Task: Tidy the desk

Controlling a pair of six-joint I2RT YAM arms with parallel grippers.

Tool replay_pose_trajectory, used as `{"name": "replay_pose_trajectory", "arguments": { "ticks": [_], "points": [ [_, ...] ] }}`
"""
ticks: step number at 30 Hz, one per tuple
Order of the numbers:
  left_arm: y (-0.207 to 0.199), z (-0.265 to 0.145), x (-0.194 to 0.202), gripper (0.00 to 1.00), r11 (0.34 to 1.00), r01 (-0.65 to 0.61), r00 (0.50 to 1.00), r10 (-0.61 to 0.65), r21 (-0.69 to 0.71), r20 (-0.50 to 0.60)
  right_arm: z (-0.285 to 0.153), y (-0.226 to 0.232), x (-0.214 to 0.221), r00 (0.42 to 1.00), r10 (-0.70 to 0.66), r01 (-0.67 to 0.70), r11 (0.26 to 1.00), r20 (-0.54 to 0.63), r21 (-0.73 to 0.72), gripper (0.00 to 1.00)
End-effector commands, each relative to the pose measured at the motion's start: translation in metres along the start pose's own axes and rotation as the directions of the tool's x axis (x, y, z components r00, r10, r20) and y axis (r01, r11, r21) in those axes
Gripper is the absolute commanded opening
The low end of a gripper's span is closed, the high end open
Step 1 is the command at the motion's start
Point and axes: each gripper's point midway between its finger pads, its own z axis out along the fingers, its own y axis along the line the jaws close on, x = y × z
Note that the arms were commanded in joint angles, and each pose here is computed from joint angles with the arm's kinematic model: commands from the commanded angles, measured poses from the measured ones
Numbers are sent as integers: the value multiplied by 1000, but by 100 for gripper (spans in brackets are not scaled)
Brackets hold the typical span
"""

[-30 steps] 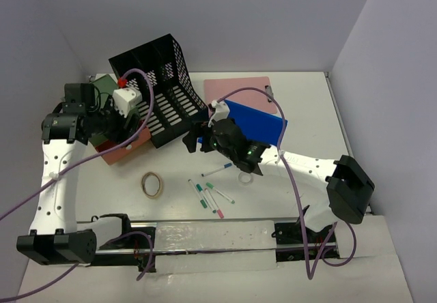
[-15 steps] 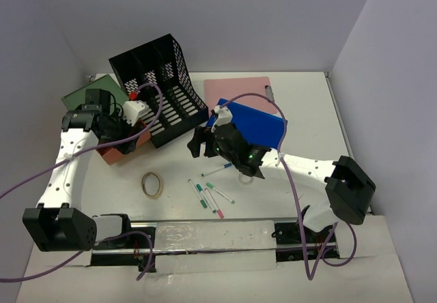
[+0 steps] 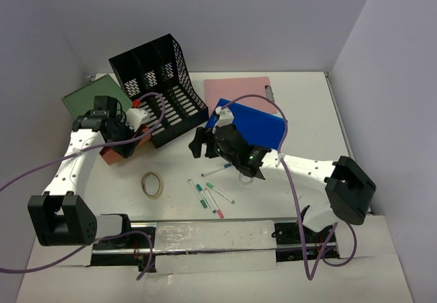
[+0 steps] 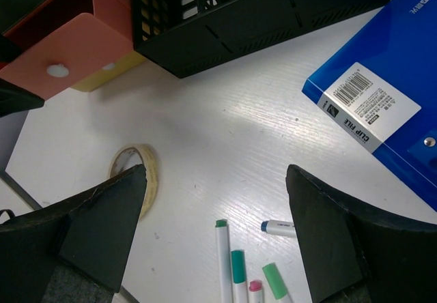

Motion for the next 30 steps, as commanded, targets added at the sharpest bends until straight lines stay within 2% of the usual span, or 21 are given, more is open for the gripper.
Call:
{"name": "replay_pose_trajectory", "arguments": {
  "ticks": [1,4,10,13,22,30],
  "points": [
    [13,5,-13,68,999,-21,999,23,-48,41,-9,3,-20,997,23,-22,1000,67,-6,89],
    [5,5,-14,66,1000,-31,998,31,-5,50,-8,2,-19,998,23,-23,1000,62,-1,89],
    [-12,-8,-7,48,994,-96,994,93,58,63,-8,-1,-17,998,22,-22,1000,56,13,89],
    [-24,-13,3,44,984,-149,988,144,101,57,-8,-2,-16,998,22,-23,1000,56,17,89],
    [-50,-21,17,45,954,-216,976,206,206,72,-8,-2,-19,998,13,-15,1000,56,28,89],
    [-53,-28,11,48,949,-224,973,206,221,101,-12,-8,-22,998,-3,0,998,63,56,90]
  ]
}}
